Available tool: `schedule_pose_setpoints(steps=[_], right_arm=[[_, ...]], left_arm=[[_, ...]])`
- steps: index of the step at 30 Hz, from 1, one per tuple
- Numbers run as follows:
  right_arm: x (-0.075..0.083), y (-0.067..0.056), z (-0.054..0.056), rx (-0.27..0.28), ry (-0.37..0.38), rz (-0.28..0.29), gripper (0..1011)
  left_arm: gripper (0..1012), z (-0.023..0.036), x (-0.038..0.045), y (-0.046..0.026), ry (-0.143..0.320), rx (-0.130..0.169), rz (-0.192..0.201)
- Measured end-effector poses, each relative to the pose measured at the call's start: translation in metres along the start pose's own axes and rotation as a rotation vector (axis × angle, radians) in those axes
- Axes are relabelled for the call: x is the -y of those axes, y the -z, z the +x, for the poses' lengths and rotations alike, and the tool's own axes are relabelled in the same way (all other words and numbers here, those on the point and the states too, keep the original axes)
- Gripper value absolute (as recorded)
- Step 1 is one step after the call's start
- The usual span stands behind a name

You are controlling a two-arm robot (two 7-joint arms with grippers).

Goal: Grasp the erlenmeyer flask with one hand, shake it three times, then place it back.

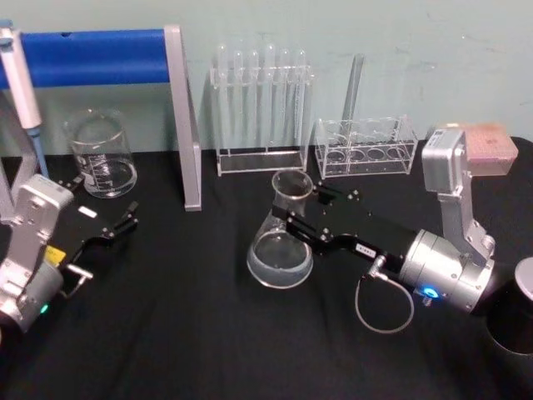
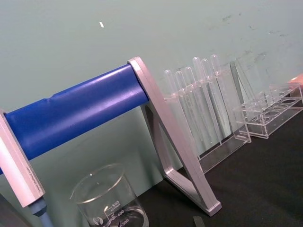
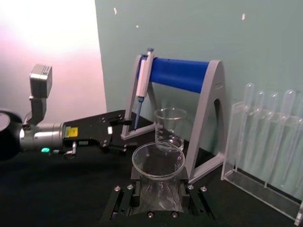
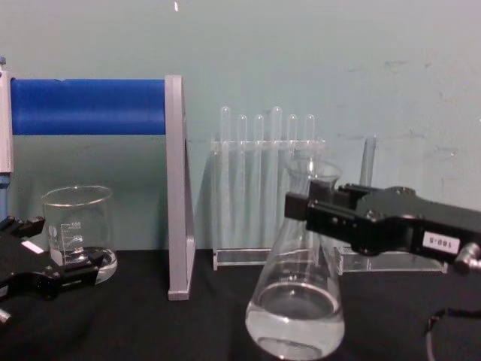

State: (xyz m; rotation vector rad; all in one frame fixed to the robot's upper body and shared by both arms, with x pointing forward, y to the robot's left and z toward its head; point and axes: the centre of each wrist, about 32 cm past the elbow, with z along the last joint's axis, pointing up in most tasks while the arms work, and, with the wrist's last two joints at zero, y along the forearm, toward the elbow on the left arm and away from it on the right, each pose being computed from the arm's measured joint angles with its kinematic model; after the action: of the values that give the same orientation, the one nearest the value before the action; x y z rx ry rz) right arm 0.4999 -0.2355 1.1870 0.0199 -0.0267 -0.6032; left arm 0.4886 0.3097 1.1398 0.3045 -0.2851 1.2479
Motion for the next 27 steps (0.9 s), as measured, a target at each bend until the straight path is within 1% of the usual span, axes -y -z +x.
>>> schedule_pose_setpoints(steps=[9, 27], right_arm=[[-0.001, 0.009, 0.005, 0.003, -0.045, -0.026, 448], [-0.001, 0.020, 0.014, -0.001, -0.090, -0.064, 448]], left_arm=[[1001, 0.0000, 0.0000, 0.0000, 0.000, 0.000, 0.000], [1001, 0.0000, 0.0000, 0.0000, 0.000, 0.000, 0.000]])
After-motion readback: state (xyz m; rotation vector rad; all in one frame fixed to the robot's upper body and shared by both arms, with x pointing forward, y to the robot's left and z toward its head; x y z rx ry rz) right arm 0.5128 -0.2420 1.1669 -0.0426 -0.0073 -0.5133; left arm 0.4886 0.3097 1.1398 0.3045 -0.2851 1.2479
